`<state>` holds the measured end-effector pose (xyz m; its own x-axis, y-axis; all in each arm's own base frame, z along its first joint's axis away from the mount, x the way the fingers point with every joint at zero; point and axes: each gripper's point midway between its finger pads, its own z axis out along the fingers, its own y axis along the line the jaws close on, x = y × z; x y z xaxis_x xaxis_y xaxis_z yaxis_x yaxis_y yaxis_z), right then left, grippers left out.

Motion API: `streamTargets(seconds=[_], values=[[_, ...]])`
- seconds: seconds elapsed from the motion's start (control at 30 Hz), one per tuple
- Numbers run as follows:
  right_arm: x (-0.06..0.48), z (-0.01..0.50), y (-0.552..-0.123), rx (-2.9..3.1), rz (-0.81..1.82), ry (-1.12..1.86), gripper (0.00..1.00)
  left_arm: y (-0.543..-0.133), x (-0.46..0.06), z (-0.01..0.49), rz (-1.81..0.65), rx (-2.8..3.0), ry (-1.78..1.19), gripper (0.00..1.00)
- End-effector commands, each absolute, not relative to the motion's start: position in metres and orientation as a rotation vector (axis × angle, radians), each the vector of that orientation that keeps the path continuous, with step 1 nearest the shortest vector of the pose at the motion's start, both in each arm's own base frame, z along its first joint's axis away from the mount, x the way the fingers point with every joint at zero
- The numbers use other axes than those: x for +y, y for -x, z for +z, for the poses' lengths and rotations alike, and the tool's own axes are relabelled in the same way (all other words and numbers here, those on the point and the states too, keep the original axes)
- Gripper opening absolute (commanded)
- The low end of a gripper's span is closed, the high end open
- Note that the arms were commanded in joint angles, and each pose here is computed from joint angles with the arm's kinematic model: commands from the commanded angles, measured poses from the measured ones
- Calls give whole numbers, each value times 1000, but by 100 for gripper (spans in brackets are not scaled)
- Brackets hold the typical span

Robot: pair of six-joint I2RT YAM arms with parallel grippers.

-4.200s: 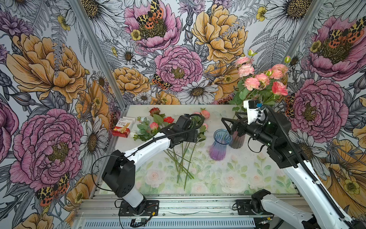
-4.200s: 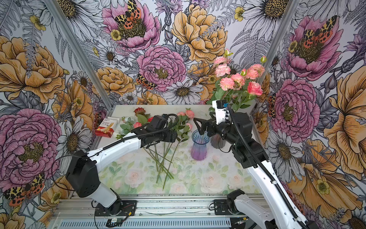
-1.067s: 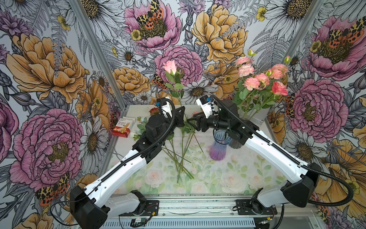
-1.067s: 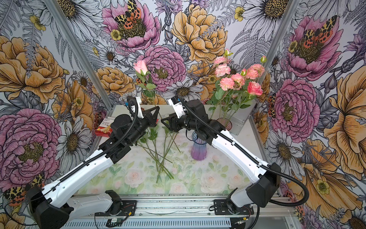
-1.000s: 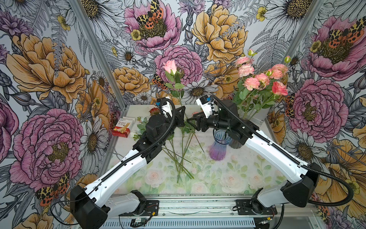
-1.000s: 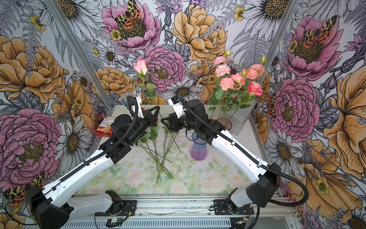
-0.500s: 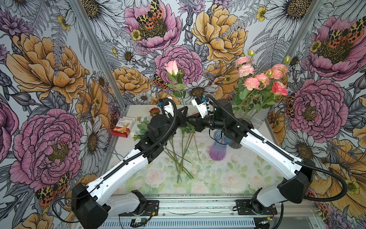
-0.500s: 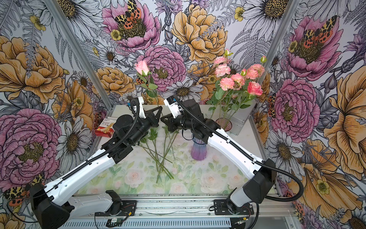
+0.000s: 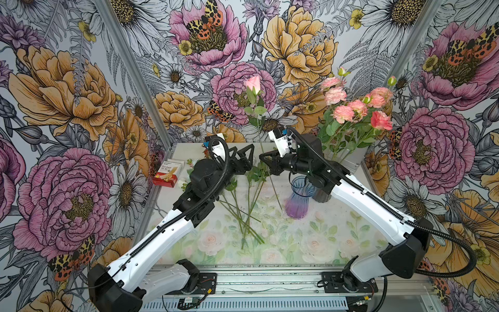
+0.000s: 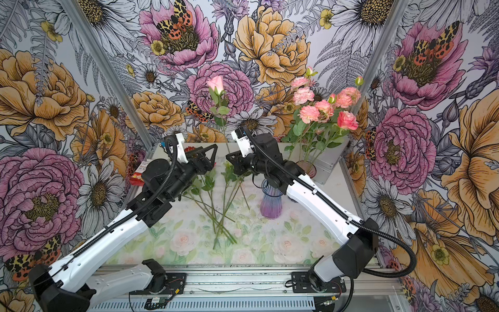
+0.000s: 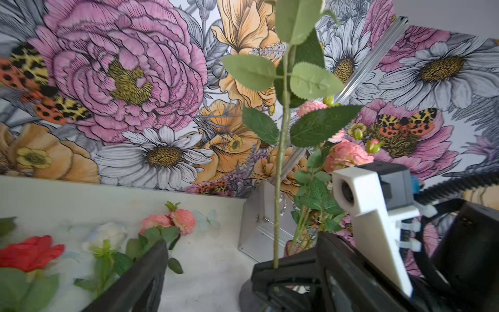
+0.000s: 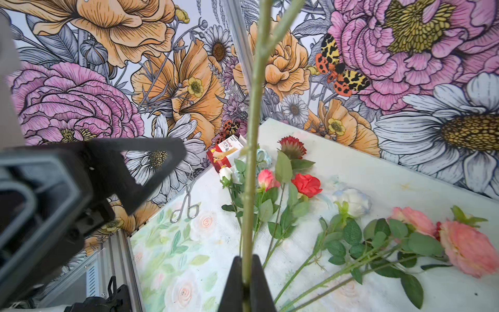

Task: Place the pink flowers into the vase
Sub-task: Pick up the flower at the center of the board, then place the flower in the vase.

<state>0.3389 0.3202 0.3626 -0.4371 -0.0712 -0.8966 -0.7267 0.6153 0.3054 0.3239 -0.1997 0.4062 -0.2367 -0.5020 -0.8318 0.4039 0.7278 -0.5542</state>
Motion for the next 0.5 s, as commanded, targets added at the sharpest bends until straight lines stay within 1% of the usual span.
streamTargets(seconds=[0.0,0.1,0.37,0.47], values=[[296,386,-342,1824,805,596,0,-317,-178,409,-817,1593,110,98],[273,397,-349,1788,713,565,0,-315,-173,405,-815,1605,106,99],[227,434,-366,1687,516,511,0,-317,-190,384,-871,1667,68,98],[212,438,-373,1668,460,485,0,-317,-194,379,-882,1683,56,98]])
